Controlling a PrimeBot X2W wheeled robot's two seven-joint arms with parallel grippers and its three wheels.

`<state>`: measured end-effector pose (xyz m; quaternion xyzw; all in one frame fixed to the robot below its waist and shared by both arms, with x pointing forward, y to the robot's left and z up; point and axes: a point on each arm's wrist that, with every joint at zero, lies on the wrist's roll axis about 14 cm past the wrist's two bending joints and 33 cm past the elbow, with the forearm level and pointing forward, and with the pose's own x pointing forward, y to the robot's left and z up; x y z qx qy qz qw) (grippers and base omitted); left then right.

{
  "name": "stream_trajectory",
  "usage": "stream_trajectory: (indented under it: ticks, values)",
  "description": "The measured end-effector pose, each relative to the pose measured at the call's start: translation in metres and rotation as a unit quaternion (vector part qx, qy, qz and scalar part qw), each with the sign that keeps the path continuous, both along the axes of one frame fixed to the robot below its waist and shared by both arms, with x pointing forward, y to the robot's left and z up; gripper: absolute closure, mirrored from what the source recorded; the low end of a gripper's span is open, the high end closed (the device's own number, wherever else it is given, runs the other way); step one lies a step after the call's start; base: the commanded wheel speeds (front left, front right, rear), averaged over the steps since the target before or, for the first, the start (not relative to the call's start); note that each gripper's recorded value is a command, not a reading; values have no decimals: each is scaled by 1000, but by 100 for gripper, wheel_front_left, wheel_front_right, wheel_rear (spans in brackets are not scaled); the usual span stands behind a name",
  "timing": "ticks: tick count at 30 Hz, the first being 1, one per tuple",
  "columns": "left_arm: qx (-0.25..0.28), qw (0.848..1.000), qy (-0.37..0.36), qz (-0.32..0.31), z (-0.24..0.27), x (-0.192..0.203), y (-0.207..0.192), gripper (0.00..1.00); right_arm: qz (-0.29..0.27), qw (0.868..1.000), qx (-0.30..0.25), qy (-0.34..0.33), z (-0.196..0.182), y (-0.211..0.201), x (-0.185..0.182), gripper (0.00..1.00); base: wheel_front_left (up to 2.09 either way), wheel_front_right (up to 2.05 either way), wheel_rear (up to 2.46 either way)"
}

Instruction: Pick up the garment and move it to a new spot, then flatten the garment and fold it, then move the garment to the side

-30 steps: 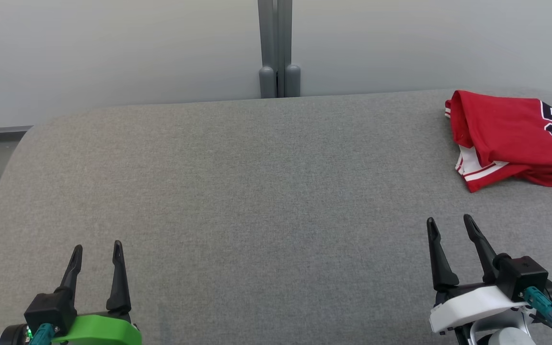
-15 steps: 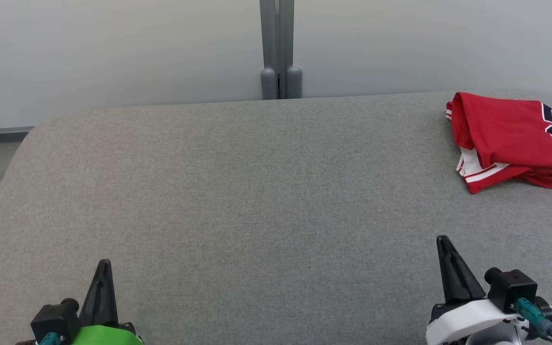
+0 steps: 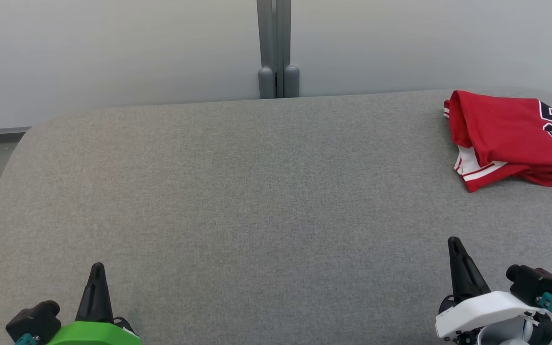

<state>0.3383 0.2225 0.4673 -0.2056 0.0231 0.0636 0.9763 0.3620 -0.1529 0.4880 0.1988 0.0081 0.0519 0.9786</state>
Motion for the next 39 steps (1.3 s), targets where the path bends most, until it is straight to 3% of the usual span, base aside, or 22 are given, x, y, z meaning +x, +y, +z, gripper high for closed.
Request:
stream_trajectory:
  ticks: [19, 39]
  values:
    - [-146, 989, -8, 14, 4, 10, -1, 100, -30, 989, 144, 25, 1, -15, 8, 100, 0, 0, 0]
    - [-272, 962, -19, 15, 11, 21, -4, 100, -46, 960, 272, 41, 2, -26, 14, 100, 0, 0, 0]
